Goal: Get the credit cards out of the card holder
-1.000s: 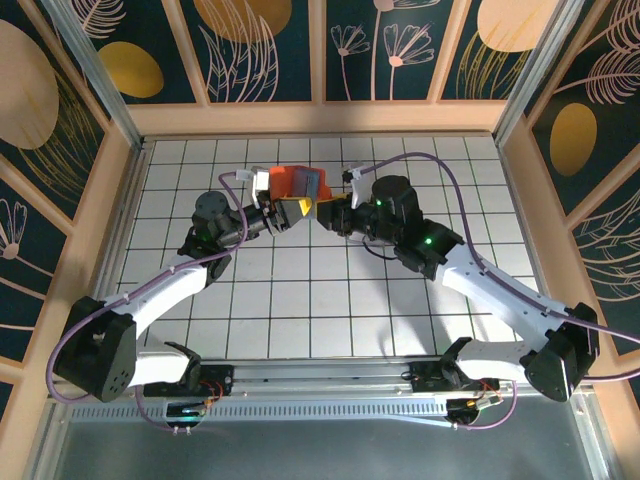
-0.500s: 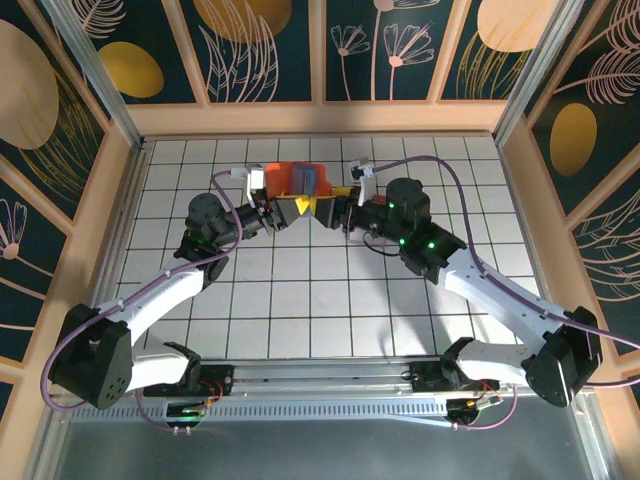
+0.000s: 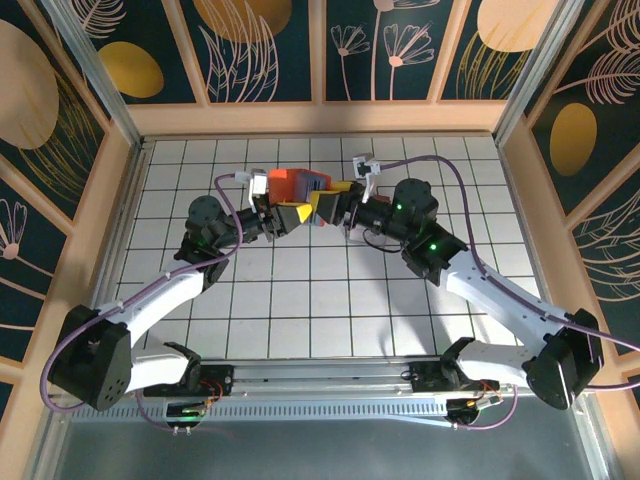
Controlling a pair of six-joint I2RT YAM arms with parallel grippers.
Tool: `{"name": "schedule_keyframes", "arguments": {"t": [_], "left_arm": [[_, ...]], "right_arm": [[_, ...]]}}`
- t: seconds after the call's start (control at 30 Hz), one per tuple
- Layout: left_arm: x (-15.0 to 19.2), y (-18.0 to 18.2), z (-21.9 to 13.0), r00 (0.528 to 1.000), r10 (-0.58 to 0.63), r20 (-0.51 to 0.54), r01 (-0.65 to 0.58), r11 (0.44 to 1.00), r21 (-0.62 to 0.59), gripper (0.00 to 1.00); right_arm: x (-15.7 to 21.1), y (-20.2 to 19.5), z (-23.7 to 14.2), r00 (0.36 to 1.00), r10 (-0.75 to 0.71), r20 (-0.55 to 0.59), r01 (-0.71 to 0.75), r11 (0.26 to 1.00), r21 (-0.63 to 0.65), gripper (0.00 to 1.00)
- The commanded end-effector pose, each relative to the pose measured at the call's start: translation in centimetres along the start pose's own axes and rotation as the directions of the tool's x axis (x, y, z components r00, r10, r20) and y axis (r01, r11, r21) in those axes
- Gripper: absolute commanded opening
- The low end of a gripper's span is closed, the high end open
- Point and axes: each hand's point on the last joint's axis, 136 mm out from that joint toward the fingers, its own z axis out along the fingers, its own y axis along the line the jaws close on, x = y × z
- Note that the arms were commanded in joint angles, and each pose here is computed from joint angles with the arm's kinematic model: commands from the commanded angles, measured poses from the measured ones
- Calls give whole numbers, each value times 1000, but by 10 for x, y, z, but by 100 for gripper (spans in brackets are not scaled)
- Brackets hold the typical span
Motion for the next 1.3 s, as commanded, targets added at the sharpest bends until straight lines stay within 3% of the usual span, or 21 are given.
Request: {"name": "schedule_keyframes", "arguments": {"t": [0.0, 0.17, 0.67, 0.93, 1.27], "left_arm": [[-11, -27, -5, 997, 72, 37, -75, 993, 86, 27], [-13, -24, -5, 997, 64, 50, -68, 995, 72, 25], [-15, -16, -1, 997, 20, 68, -24, 998, 63, 21], [-16, -19, -2, 997, 19, 72, -25, 997, 73, 21], [-17, -18, -1, 997, 16, 76, -21, 997, 72, 21]], "right_arm": [[-11, 1, 0, 999, 0, 37, 1, 1000, -26, 43], [-9, 2, -4, 999, 9, 34, -7, 999, -39, 32], [-11, 34, -16, 998, -3, 55, 14, 978, -210, 26], [-13, 39, -17, 998, -3, 60, 18, 970, -243, 18], [-16, 50, -22, 998, 4, 70, 19, 946, -324, 23]]}}
